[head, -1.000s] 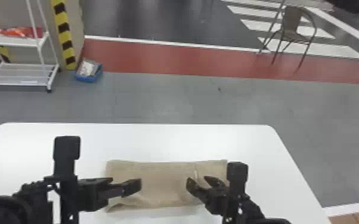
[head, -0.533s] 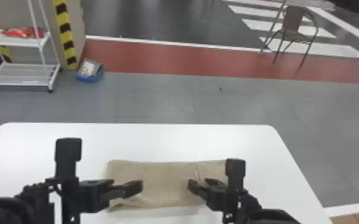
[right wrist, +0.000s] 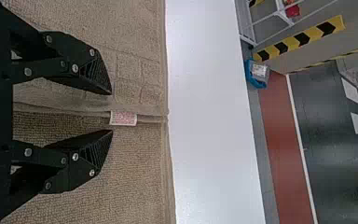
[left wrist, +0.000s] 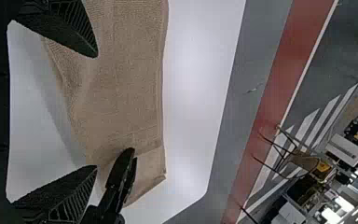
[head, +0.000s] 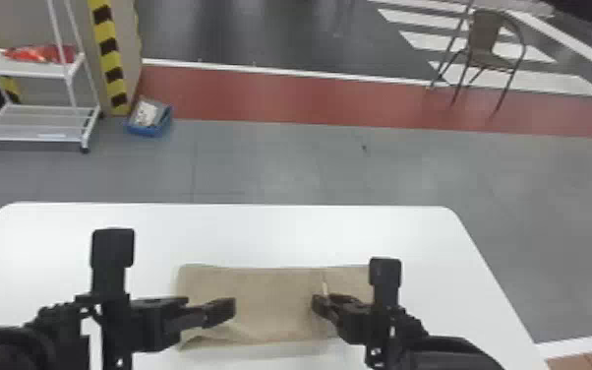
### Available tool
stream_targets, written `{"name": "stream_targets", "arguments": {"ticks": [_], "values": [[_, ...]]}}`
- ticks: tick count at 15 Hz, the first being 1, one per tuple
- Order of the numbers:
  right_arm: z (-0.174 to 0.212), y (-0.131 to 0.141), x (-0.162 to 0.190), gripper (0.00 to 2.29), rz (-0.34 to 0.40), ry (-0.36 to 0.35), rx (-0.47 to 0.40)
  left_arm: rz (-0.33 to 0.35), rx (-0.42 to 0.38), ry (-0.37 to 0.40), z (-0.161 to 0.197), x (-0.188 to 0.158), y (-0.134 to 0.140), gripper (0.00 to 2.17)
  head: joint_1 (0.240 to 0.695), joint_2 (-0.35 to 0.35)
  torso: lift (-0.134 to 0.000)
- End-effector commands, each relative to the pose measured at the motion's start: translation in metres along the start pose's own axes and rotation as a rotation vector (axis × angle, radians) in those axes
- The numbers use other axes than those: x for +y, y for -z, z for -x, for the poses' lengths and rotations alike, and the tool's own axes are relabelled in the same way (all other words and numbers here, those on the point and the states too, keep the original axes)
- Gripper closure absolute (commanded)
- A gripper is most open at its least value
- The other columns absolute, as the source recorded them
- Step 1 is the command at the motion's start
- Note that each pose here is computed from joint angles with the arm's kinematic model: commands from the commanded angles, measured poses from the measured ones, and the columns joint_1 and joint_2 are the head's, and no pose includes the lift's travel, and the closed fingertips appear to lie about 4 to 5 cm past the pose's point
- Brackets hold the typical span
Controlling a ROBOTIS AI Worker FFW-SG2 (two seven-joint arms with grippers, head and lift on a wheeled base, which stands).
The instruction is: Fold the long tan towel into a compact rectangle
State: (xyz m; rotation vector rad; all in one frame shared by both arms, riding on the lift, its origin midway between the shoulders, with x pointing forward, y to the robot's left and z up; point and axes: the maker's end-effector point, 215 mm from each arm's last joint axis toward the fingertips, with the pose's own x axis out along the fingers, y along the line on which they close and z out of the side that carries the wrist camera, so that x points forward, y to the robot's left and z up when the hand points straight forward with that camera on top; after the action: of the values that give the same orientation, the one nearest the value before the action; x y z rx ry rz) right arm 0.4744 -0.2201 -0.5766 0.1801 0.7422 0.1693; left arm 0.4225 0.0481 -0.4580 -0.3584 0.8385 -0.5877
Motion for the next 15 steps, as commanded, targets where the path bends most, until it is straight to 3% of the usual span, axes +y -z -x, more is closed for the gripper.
{"name": "stream_targets", "arguments": {"ticks": [1, 3, 6, 11, 15], "values": [[-0.001, 0.002, 0.004, 0.71, -0.006, -0.014, 0.007, 0.0, 0.0, 0.001, 0.0, 0.0, 0.0, 0.03, 0.695, -0.213, 0.0], [-0.002, 0.004, 0.01, 0.94, -0.007, -0.032, 0.018, 0.002, 0.001, 0.005, 0.0, -0.001, 0.001, 0.03, 0.695, -0.208, 0.0], [-0.002, 0.009, 0.027, 1.12, -0.011, -0.078, 0.035, 0.014, -0.003, -0.001, 0.003, 0.004, 0.002, 0.03, 0.695, -0.2, 0.0], [0.013, -0.007, 0.046, 1.12, -0.009, -0.121, -0.014, 0.015, 0.002, 0.001, 0.01, 0.002, 0.004, 0.03, 0.695, -0.168, 0.0], [0.042, -0.029, 0.069, 1.12, -0.049, -0.201, -0.08, 0.017, -0.006, -0.006, 0.016, 0.004, 0.002, 0.03, 0.695, -0.147, 0.0]]}}
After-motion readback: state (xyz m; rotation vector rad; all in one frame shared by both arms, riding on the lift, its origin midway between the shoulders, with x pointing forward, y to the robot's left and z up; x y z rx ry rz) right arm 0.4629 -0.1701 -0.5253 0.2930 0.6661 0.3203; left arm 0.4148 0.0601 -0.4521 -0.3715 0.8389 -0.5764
